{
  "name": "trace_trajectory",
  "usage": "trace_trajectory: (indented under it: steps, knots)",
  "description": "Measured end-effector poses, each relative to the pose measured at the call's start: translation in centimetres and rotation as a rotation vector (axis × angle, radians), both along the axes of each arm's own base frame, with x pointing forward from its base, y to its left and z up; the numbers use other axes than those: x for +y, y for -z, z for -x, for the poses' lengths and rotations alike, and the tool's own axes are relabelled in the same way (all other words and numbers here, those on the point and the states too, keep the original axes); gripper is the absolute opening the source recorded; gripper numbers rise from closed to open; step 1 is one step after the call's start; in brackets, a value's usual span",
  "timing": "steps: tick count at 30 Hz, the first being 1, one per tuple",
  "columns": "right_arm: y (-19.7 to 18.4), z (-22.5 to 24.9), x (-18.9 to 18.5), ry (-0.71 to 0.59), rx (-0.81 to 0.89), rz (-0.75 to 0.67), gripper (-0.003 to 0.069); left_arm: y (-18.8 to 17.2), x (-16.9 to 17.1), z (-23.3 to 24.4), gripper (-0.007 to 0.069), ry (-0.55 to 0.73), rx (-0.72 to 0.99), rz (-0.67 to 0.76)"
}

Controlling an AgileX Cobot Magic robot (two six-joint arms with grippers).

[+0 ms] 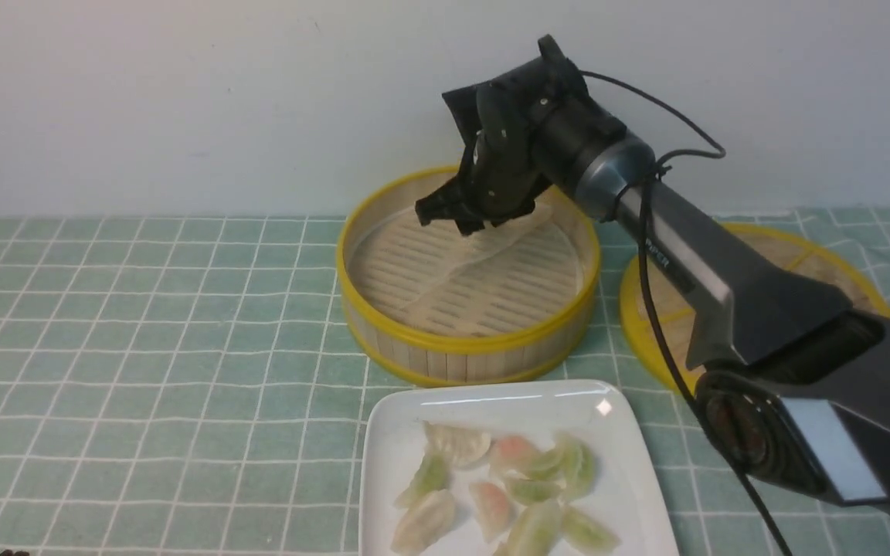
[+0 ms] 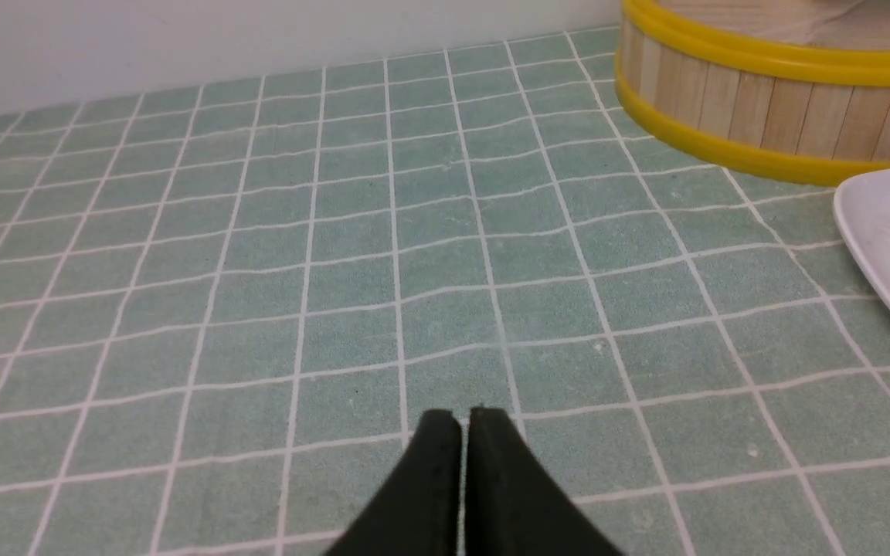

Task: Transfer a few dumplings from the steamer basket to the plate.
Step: Use the right arm to grab a dumpling from inside the steamer, then use the right arm to put the dumpling into the plate

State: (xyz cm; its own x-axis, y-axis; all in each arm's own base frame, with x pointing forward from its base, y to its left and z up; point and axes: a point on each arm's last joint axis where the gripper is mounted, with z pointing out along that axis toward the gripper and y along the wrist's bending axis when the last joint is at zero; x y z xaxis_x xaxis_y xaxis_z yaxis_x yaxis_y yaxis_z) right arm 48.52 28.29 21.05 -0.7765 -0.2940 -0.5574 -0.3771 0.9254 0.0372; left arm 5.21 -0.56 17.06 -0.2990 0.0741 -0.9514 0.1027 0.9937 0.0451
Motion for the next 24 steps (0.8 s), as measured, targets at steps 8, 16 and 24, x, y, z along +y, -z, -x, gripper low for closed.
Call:
trace_trajectory:
  steps: [8,16,24]
  knots:
    - [-5.1,3.1,1.8,-0.116,-0.009,-0.069,0.0244,0.0,0.0,0.0,-0.0006,0.0,0.0,0.0]
    - [-8.5,10.2,-0.1,-0.187,0.118,0.042,0.0244,0.0,0.0,0.0,-0.0006,0.0,0.0,0.0]
    - [-6.2,21.9,-1.3,-0.333,0.344,0.148,0.0244,0.0,0.0,0.0,-0.0006,0.0,0.0,0.0]
